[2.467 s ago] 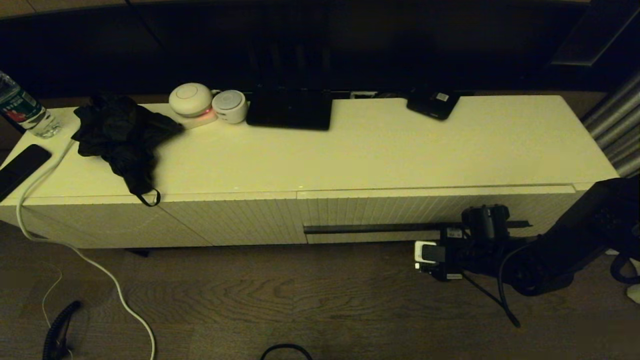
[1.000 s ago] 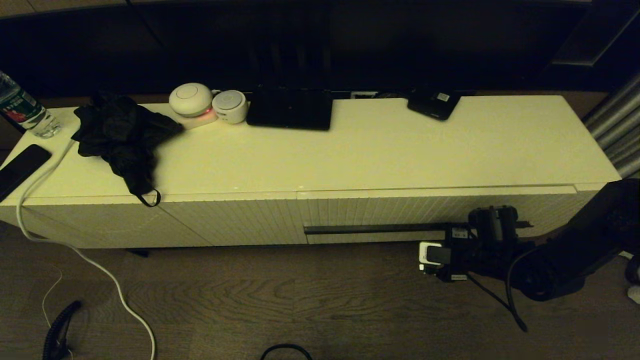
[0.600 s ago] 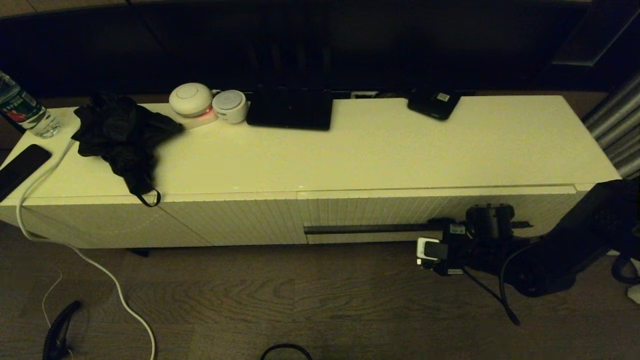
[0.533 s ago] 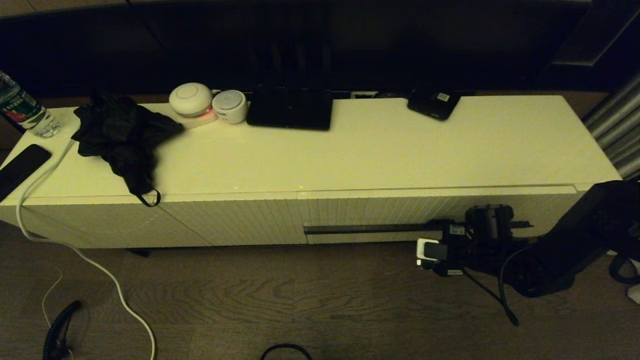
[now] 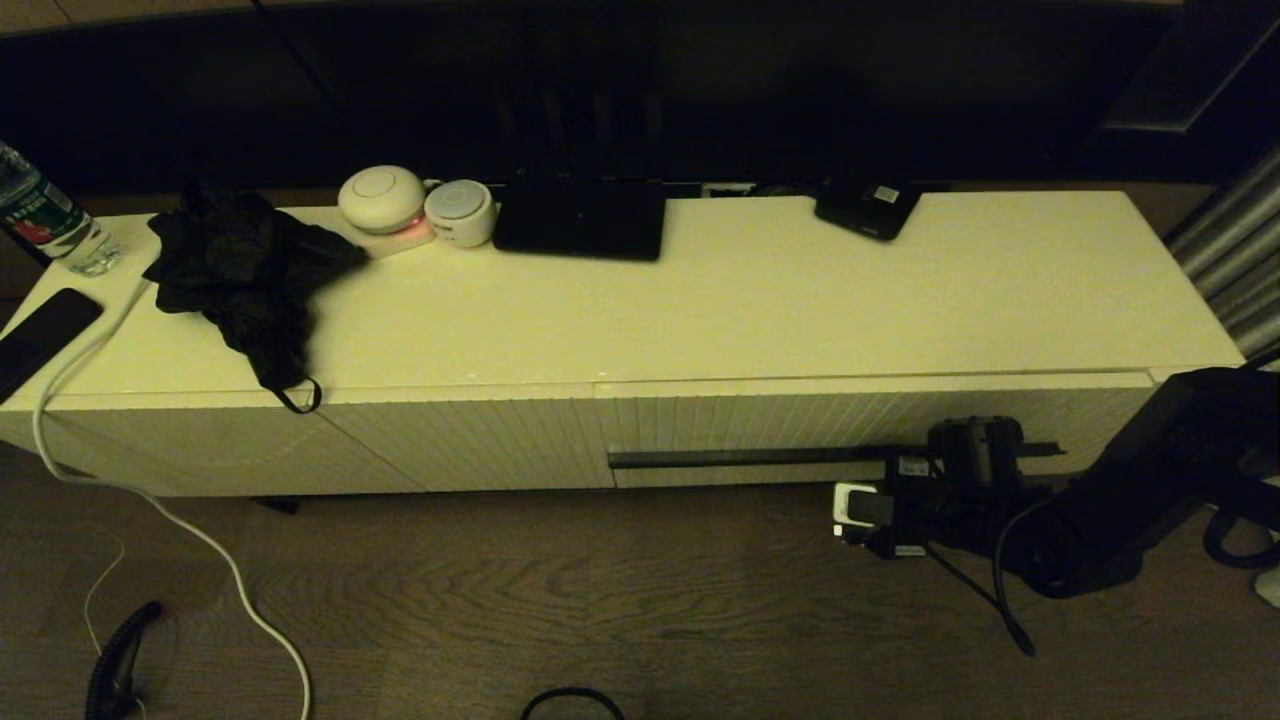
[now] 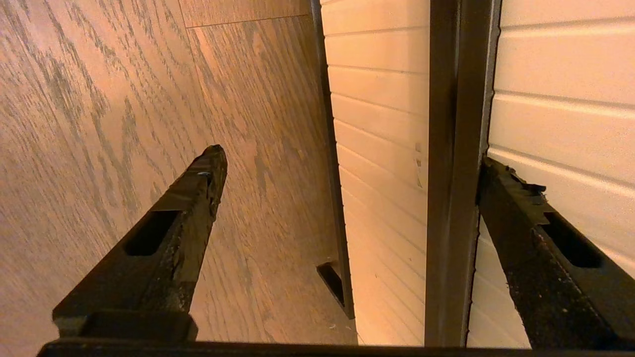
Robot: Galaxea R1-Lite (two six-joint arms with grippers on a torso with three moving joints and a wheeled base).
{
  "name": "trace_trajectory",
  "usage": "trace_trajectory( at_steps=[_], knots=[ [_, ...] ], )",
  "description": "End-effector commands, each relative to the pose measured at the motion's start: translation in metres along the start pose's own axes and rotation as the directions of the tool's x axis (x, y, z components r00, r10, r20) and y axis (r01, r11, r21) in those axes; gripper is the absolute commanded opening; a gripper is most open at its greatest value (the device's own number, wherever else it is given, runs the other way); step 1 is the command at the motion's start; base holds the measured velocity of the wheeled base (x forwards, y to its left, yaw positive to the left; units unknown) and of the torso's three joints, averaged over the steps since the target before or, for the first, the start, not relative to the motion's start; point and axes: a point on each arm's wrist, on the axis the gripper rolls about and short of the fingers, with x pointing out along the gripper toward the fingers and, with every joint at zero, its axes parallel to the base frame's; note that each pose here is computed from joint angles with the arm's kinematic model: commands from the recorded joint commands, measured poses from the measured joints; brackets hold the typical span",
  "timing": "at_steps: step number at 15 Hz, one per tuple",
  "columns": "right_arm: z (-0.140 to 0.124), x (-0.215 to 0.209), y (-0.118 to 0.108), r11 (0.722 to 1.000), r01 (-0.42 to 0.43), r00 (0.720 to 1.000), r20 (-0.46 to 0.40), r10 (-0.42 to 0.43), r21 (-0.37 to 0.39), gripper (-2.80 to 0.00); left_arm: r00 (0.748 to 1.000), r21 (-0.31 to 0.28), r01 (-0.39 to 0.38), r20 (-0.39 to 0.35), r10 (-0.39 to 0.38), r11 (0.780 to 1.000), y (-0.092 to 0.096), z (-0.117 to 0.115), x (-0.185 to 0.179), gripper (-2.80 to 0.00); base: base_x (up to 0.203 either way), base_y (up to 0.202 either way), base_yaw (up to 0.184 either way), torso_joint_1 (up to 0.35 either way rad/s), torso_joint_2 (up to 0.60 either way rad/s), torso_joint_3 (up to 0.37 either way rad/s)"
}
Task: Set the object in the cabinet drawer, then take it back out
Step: Open the drawer
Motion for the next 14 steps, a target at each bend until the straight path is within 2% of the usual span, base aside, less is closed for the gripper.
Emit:
trace_trajectory(
  at_steps=[1, 9, 14],
  knots=[
    [-0.002, -0.003, 0.010, 0.999, -0.035, 0.999, -0.006, 0.035, -0.003, 0.00, 1.000, 0.000, -0.001, 0.002, 0.001, 1.000, 0.000, 0.000, 0.000, -2.80, 0.000, 0.000, 0.000, 0.000, 0.00, 0.000],
    [0.005, -0.037, 0.052, 0.982, -0.191, 0.982, 0.002, 0.191, -0.010, 0.00, 1.000, 0.000, -0.001, 0.002, 0.001, 1.000, 0.000, 0.000, 0.000, -2.80, 0.000, 0.000, 0.000, 0.000, 0.00, 0.000],
    [0.012, -0.073, 0.069, 0.967, -0.252, 0.968, 0.009, 0.253, -0.021, 0.00, 1.000, 0.000, -0.001, 0.001, 0.001, 1.000, 0.000, 0.000, 0.000, -2.80, 0.000, 0.000, 0.000, 0.000, 0.00, 0.000]
  ],
)
